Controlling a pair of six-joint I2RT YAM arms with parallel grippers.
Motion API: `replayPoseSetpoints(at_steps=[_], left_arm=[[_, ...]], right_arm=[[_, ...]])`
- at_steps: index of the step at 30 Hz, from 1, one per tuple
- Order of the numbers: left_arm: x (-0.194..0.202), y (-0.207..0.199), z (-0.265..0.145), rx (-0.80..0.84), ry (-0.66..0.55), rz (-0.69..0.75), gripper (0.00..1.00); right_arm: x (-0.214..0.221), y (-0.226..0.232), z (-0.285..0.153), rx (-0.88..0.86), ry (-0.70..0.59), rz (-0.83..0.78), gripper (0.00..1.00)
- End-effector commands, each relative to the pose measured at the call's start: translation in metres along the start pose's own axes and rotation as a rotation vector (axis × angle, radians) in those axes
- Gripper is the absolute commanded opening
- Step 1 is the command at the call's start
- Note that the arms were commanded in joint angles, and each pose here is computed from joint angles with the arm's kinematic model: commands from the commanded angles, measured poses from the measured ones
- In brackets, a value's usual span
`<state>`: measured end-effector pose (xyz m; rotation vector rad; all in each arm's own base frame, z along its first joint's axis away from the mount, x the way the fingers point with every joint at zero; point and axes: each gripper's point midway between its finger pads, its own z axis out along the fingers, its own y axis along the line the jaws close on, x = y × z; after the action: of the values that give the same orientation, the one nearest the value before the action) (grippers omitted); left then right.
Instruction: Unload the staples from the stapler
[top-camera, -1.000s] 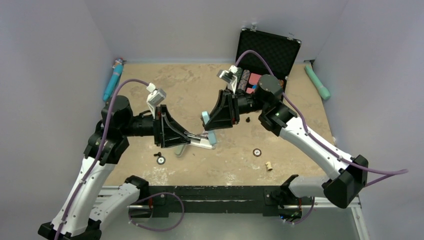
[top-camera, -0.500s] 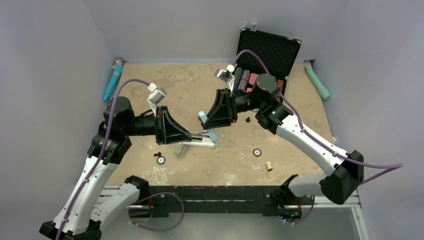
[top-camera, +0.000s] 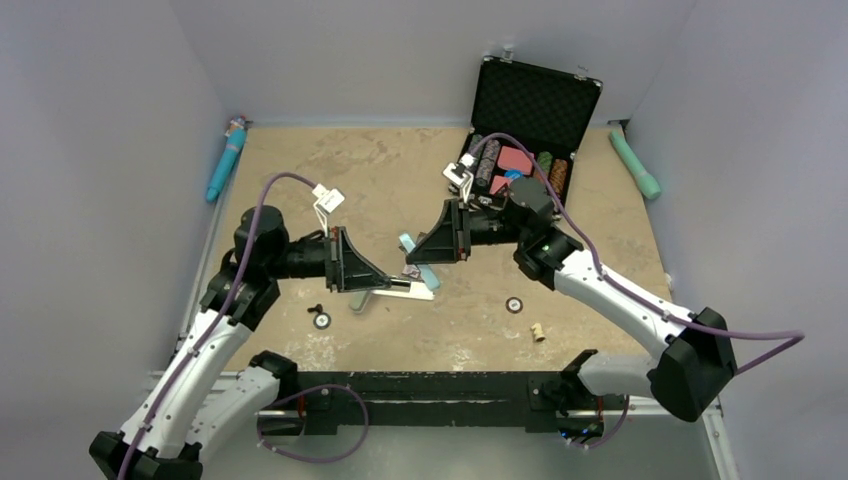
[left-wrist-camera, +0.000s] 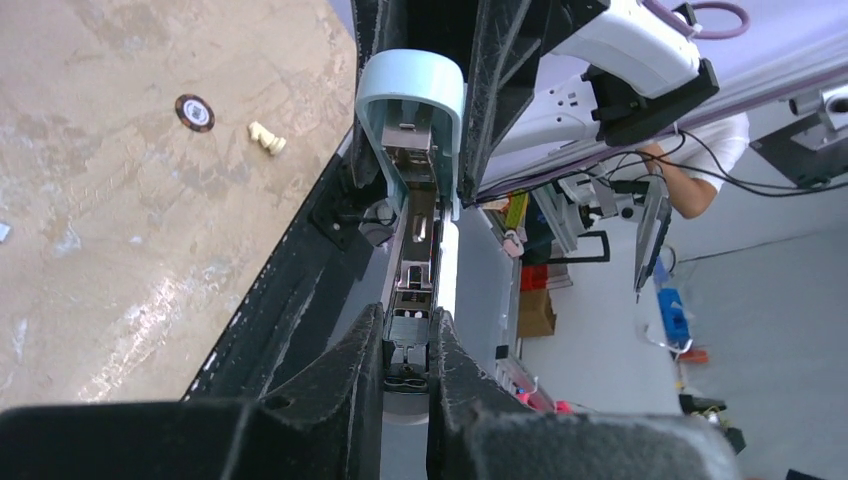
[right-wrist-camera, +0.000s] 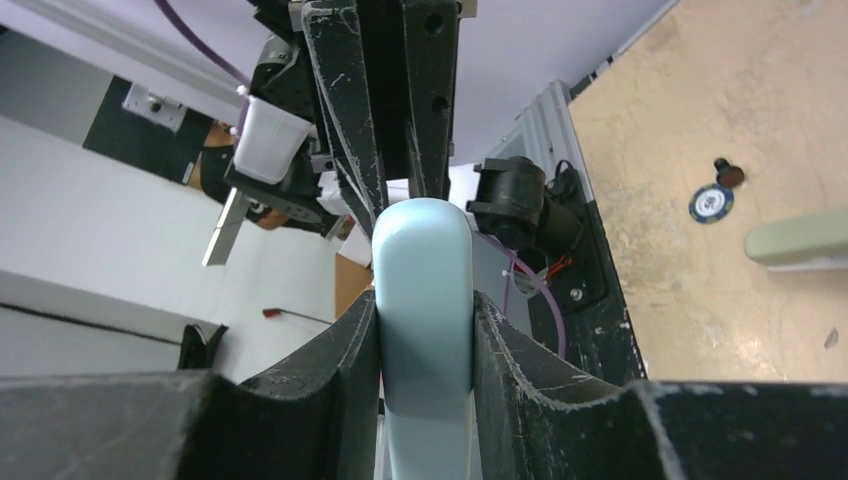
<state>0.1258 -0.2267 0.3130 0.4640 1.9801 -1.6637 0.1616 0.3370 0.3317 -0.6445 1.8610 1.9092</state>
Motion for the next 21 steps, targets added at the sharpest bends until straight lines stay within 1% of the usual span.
replayPoseSetpoints(at_steps=[1, 7, 12, 15, 21], left_arm=[[-0.006, 0.018, 0.005, -0.056, -0.039, -0.085, 0.0], [-0.003, 0.041, 0.016, -0.085, -0.005, -0.212, 0.0], [0.0, 0.064, 0.026, -0.1, 0.009, -0.321, 0.0], [0.0, 0.073, 0.03, -0.114, 0.011, -0.359, 0.0], [0.001, 0.09, 0.037, -0.146, 0.016, -0.447, 0.0]], right_arm=[[-0.011, -0.013, -0.011, 0.068, -0.107, 0.092, 0.0], [-0.007, -0.035, -0.021, 0.124, -0.147, 0.191, 0.0], [0.002, -0.065, -0.036, 0.218, -0.202, 0.326, 0.0], [0.009, -0.08, -0.045, 0.261, -0.233, 0.398, 0.0], [0.018, -0.106, -0.05, 0.345, -0.255, 0.517, 0.0]])
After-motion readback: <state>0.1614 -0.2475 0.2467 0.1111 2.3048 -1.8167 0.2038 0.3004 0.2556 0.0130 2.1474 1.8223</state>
